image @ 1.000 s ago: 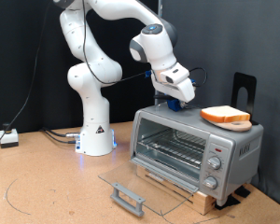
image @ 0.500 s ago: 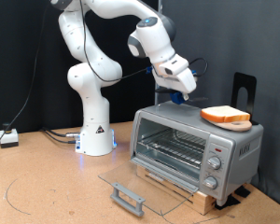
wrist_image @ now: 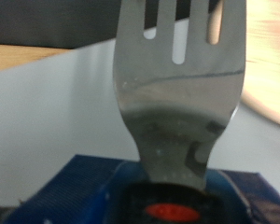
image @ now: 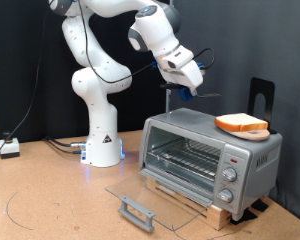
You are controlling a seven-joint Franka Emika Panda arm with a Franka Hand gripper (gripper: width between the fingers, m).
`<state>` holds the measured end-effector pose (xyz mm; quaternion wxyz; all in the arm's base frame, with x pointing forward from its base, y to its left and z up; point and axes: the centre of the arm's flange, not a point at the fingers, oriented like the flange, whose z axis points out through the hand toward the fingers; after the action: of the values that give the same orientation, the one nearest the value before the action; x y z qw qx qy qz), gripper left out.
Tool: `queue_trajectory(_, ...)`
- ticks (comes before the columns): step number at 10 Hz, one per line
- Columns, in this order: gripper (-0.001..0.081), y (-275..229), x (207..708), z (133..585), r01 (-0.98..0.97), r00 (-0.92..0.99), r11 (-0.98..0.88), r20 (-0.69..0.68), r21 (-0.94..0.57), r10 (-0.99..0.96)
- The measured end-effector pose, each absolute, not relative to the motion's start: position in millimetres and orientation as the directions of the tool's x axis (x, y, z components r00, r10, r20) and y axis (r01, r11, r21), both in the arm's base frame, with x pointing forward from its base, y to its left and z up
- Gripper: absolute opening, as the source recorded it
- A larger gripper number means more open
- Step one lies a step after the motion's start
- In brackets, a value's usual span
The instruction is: Make a piece of toast with the oven
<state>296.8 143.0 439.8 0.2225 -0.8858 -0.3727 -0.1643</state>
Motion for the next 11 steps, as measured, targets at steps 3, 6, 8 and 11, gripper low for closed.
queue_trajectory(3, 0.0449, 105, 317, 441, 0.592, 0.743, -0.779, 0.516, -0.208, 0.427)
queue_trajectory(6, 0.0449, 58, 327, 437, 0.495, 0.797, -0.85, 0.487, -0.184, 0.359)
queue_trajectory(8, 0.0449, 29, 327, 434, 0.491, 0.808, -0.848, 0.468, -0.197, 0.359)
queue_trajectory(11, 0.0449, -14, 323, 431, 0.504, 0.81, -0.834, 0.458, -0.226, 0.366)
